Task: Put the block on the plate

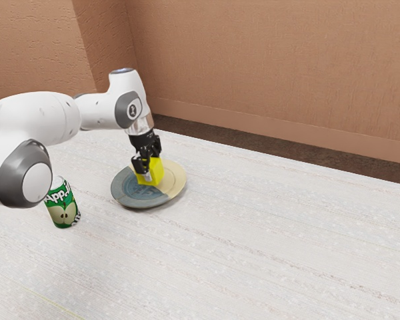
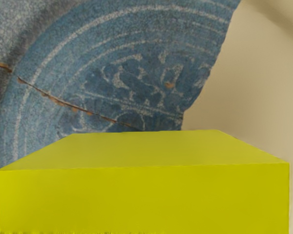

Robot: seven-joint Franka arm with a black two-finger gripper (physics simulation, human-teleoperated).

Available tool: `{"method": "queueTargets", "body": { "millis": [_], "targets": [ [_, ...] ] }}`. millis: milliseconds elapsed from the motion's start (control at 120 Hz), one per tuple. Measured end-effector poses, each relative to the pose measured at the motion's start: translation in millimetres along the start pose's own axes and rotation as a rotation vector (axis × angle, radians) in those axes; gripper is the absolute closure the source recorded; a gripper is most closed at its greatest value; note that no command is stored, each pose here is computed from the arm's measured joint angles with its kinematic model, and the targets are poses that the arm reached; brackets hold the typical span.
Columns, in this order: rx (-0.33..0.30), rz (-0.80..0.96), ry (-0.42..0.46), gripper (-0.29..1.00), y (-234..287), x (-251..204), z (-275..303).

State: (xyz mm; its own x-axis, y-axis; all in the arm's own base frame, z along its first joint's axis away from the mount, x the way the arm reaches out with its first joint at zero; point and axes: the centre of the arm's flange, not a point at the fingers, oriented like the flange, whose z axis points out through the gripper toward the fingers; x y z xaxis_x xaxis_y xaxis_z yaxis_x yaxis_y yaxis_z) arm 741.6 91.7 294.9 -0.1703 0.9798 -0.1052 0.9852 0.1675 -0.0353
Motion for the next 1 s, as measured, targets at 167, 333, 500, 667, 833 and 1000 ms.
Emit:
{"method": "queueTargets", "body": {
  "millis": [167,333,500,667,833,1000],
  "targets": [
    [0.003,0.030,-0.005,0.13,-0.3,-0.5,0.8],
    [-0.006,0.056,-0.005,0.06,-0.6,-1.7,-8.7],
    [-0.035,0.111,0.000,0.03,-6.6,-25.2,-50.5],
    [-0.058,0.236,0.011,0.01,-39.6,-95.7,-140.2],
    [-0.007,0.419,0.016,0.00,-112.2,-176.4,-223.5],
    [0.107,0.583,0.010,0.00,-186.9,-189.4,-249.2]
  ]
}}
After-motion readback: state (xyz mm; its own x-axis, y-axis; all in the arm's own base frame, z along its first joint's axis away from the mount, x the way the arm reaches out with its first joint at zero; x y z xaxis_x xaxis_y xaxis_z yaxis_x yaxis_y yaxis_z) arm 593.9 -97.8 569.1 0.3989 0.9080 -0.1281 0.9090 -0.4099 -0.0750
